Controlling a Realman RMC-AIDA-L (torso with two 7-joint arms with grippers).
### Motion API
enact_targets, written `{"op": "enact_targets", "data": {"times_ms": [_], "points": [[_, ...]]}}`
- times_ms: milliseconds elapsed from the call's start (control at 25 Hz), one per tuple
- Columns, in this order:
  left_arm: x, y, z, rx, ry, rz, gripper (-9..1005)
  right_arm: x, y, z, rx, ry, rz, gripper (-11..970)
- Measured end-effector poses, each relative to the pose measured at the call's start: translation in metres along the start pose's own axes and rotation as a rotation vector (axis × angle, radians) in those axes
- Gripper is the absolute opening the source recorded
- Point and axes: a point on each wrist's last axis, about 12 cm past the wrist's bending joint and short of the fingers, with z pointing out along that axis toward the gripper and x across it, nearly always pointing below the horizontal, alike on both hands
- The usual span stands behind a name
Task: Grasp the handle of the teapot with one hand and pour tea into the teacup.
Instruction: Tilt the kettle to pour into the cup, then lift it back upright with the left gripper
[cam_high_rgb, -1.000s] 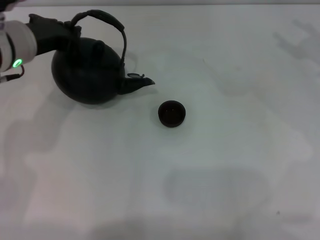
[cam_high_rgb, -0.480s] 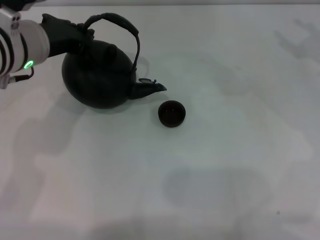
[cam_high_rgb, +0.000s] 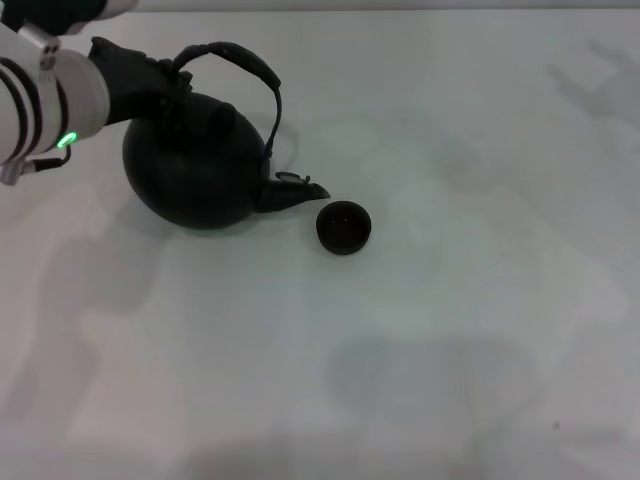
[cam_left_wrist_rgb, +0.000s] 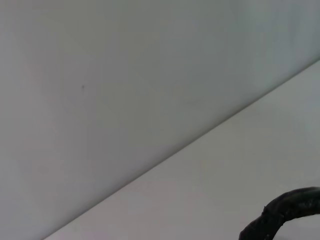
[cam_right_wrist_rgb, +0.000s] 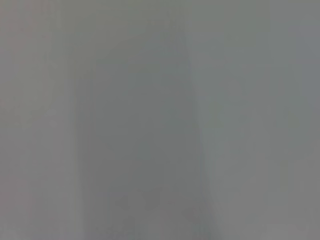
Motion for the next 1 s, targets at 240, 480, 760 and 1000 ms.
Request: {"op": "enact_targets", "data": {"times_ms": [240, 480, 760, 1000], "points": [[-0.004, -0.007, -0.001, -0.003, 0.020, 0.034, 136, 0.003, 0.000, 0.003, -0.004, 0.009, 0.011, 843], [-0.008, -0.009, -0.005, -0.010, 0.025, 0.053, 136, 0.003, -0.001, 0.003, 0.000, 0.012, 0.008, 843], [-0.015, -0.013, -0.007, -0.019, 0.033, 0.088, 137, 0.004, -0.002, 0.003, 0.008, 0.014, 0.008, 843], [-0.020, -0.018, -0.008, -0.012, 0.049, 0.120, 136, 0.004, -0.003, 0.003, 0.018, 0.017, 0.003, 843]]}}
